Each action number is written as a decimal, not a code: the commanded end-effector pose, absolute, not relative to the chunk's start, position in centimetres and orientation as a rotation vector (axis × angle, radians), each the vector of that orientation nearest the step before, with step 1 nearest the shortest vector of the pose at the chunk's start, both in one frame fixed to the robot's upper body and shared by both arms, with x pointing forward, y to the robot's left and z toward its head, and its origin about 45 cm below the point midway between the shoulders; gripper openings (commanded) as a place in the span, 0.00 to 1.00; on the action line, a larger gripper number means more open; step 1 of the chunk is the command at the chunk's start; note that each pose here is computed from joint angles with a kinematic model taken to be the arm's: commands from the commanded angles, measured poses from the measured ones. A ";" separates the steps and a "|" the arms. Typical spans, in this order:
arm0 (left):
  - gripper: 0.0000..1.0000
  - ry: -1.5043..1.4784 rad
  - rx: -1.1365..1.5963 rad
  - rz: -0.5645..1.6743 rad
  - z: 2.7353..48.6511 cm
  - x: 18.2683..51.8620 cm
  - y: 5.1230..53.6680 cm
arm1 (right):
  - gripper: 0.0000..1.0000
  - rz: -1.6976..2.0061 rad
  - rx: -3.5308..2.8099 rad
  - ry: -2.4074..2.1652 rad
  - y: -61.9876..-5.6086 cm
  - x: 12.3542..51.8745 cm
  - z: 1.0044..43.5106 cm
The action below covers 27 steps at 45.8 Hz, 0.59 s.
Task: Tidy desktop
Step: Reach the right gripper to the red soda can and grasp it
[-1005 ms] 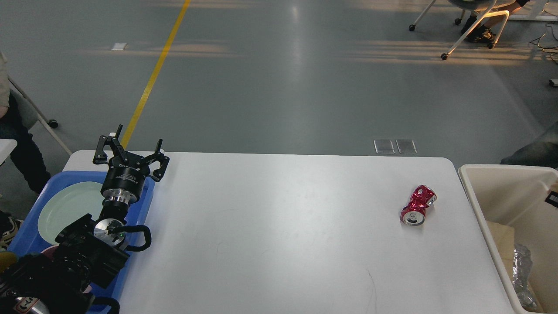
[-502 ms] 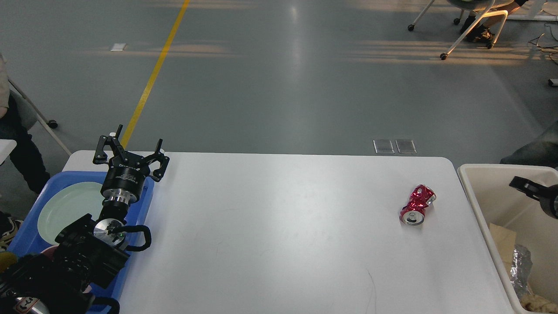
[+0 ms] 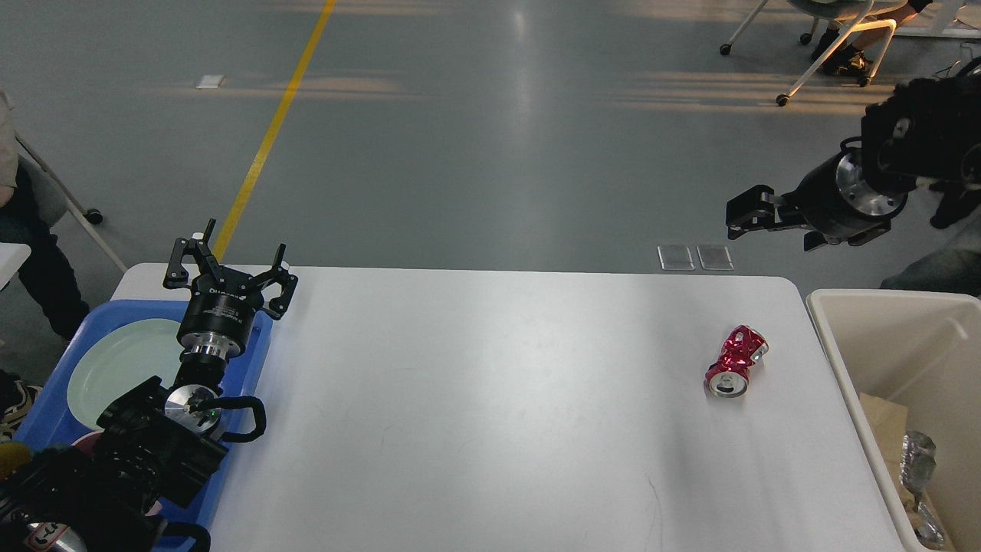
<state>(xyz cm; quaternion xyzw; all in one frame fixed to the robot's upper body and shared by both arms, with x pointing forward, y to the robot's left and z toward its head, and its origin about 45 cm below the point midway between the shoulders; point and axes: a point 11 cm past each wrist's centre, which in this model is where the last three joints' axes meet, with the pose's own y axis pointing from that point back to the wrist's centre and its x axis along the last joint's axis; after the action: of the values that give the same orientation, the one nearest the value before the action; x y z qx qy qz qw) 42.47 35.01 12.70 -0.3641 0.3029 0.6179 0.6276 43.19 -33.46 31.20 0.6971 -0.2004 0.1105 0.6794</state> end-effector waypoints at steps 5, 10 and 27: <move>0.96 0.694 -0.835 1.417 12.7 42.5 35.0 | 1.00 0.136 1.611 -0.303 -31.7 41.7 32.7; 0.96 0.694 -0.835 1.417 12.7 42.5 35.0 | 1.00 0.114 1.602 -0.337 -33.2 41.6 28.8; 0.96 0.694 -0.835 1.417 12.7 42.5 35.0 | 1.00 0.148 1.578 -0.660 -36.5 39.6 9.8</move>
<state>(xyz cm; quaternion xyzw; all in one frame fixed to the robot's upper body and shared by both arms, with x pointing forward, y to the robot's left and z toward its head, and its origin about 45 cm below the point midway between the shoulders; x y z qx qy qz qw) 42.47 35.02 12.71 -0.3641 0.3028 0.6180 0.6275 40.33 -36.17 13.48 0.7064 -0.2627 0.0553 0.6549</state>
